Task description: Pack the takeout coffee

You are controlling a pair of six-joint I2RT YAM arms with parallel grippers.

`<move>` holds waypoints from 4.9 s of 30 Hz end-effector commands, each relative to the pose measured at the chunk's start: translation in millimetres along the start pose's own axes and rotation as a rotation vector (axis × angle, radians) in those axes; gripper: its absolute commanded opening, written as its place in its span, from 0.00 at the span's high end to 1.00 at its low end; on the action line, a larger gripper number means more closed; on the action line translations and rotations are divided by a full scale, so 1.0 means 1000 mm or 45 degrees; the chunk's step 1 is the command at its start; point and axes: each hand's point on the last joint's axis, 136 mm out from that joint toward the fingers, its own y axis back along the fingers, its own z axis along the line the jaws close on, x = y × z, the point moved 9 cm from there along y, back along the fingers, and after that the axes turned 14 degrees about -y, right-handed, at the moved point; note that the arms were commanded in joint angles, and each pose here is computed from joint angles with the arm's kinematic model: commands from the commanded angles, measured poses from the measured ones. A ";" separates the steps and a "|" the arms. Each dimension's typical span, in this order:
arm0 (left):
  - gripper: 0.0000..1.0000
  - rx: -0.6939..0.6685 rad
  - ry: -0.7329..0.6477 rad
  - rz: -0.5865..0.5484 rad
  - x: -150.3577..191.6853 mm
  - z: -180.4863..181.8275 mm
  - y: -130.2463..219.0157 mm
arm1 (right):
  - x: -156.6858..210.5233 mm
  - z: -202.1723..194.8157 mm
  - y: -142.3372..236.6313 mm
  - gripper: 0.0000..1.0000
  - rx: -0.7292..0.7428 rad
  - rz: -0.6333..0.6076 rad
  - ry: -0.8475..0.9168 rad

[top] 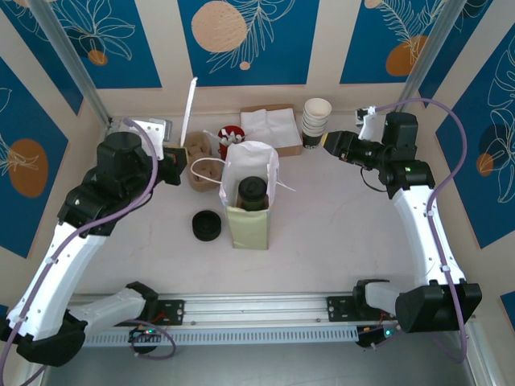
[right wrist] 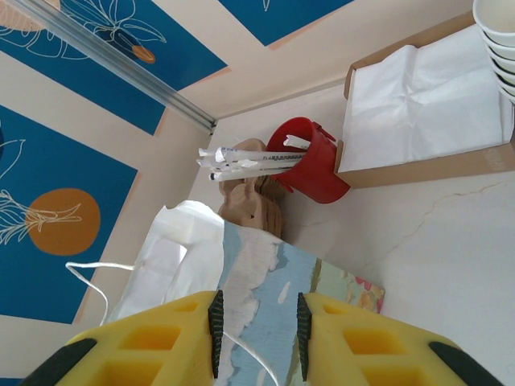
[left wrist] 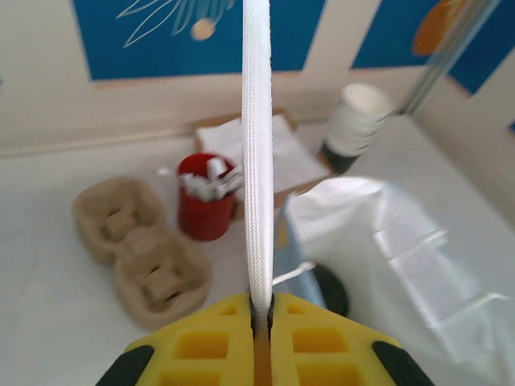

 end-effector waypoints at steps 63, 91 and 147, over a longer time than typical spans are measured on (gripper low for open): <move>0.34 0.309 -0.116 0.136 0.016 -0.090 -0.110 | 0.010 0.011 -0.028 0.68 -0.019 0.039 0.032; 0.23 0.018 -0.180 0.203 0.022 -0.044 -0.013 | -0.026 -0.005 -0.260 0.60 0.597 -0.005 0.413; 0.17 -0.106 -0.216 0.265 0.031 -0.030 0.006 | -0.039 -0.146 -0.388 0.59 0.825 0.076 0.622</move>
